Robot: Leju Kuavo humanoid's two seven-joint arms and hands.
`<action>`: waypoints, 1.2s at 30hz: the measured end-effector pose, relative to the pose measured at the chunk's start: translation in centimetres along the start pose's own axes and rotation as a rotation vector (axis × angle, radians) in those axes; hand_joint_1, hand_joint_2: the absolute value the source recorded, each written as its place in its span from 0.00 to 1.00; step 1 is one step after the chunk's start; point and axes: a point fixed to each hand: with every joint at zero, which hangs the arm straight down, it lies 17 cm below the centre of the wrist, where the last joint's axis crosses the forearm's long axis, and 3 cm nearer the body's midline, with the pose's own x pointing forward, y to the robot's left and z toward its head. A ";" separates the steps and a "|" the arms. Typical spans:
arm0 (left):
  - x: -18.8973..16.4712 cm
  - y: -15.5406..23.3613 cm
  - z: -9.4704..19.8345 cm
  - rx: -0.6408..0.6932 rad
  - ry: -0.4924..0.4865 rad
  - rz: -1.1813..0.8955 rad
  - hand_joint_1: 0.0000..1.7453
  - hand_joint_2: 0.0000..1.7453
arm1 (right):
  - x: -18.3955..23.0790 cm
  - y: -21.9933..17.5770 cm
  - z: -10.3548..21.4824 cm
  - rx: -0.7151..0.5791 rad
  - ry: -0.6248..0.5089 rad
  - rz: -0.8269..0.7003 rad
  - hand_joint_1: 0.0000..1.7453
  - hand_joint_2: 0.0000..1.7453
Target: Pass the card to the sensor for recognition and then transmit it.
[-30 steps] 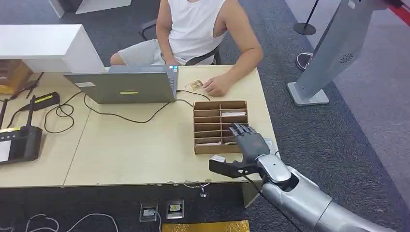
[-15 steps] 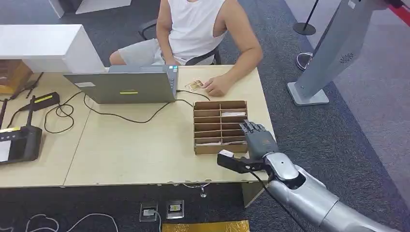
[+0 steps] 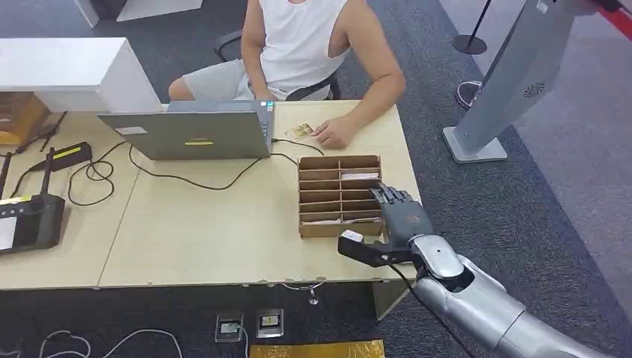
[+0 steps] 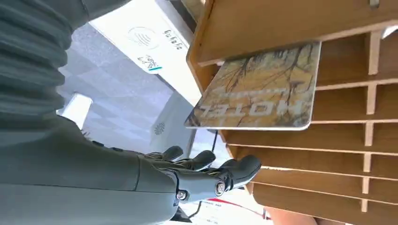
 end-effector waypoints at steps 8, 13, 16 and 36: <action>0.1 0.0 0.0 0.000 -0.001 0.000 0.00 0.00 | 2.3 -0.3 0.0 -0.008 -0.063 -0.005 0.00 1.00; 0.1 0.0 0.0 0.000 -0.001 0.000 0.00 0.00 | 3.5 -0.6 -0.2 -0.013 -0.084 -0.017 0.00 1.00; 0.1 0.0 0.0 0.000 -0.001 0.000 0.00 0.00 | 3.9 -0.7 -0.3 -0.017 -0.094 -0.023 0.00 1.00; 0.1 0.0 0.0 0.000 -0.001 0.000 0.00 0.00 | 3.2 0.2 -0.5 0.011 -0.047 -0.062 1.00 1.00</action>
